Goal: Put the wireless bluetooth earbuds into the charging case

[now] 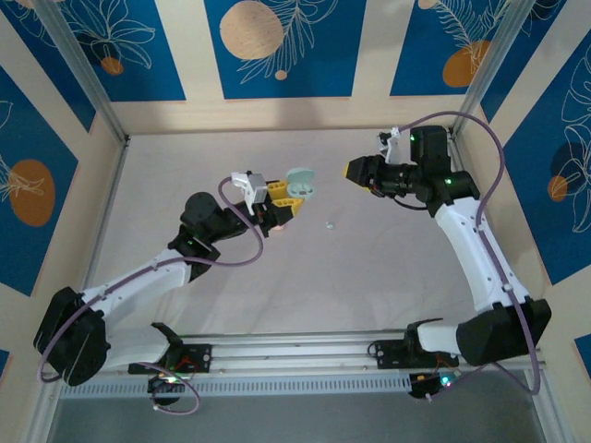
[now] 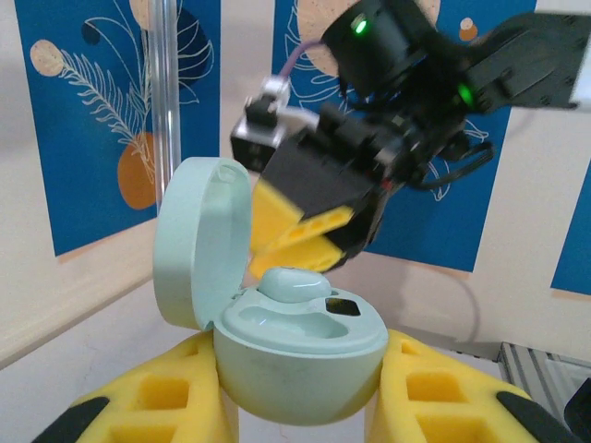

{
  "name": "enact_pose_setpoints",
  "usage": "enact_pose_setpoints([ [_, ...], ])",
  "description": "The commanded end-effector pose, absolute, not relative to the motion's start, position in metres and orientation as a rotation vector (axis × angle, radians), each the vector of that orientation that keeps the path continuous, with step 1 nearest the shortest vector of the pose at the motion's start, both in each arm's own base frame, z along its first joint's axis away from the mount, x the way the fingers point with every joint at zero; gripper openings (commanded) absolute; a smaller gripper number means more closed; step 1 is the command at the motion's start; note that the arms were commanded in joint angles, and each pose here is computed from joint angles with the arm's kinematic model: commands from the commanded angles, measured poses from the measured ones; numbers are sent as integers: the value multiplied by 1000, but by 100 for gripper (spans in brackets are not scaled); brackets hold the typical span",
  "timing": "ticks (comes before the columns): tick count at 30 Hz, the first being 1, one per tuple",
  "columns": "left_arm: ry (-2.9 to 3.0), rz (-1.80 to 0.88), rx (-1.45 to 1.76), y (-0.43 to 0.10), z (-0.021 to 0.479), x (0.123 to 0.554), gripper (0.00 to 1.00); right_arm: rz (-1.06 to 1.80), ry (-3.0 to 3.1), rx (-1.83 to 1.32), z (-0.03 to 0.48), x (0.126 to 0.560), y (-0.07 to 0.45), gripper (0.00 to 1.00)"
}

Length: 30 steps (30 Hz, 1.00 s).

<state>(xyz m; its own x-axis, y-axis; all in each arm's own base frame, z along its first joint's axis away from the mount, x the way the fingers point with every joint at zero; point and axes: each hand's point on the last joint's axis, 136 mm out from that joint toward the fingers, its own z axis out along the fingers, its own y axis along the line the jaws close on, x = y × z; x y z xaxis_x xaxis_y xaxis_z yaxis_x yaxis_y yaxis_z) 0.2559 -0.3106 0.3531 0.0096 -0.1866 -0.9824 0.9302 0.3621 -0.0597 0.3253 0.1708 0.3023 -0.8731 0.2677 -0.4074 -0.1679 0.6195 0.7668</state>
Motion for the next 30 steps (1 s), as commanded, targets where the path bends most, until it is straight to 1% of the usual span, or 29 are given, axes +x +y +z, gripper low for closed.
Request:
enact_pose_setpoints([
  [1, 1165, -1030, 776, -306, 376, 246, 24, 1148, 2501, 164, 257, 324, 167, 43],
  [5, 1157, -1027, 771, -304, 379, 244, 24, 1067, 2653, 205, 205, 329, 165, 41],
  [10, 1153, -1020, 761, -301, 382, 243, 24, 909, 2845, 158, 145, 334, 169, 37],
  [14, 1156, -1008, 763, -299, 383, 242, 24, 849, 2947, 118, 107, 342, 177, 37],
  [24, 1167, -993, 770, -298, 381, 242, 24, 596, 3071, -30, 59, 371, 180, 38],
  [30, 1173, -996, 767, -298, 379, 242, 24, 534, 3102, -100, 43, 386, 183, 38],
])
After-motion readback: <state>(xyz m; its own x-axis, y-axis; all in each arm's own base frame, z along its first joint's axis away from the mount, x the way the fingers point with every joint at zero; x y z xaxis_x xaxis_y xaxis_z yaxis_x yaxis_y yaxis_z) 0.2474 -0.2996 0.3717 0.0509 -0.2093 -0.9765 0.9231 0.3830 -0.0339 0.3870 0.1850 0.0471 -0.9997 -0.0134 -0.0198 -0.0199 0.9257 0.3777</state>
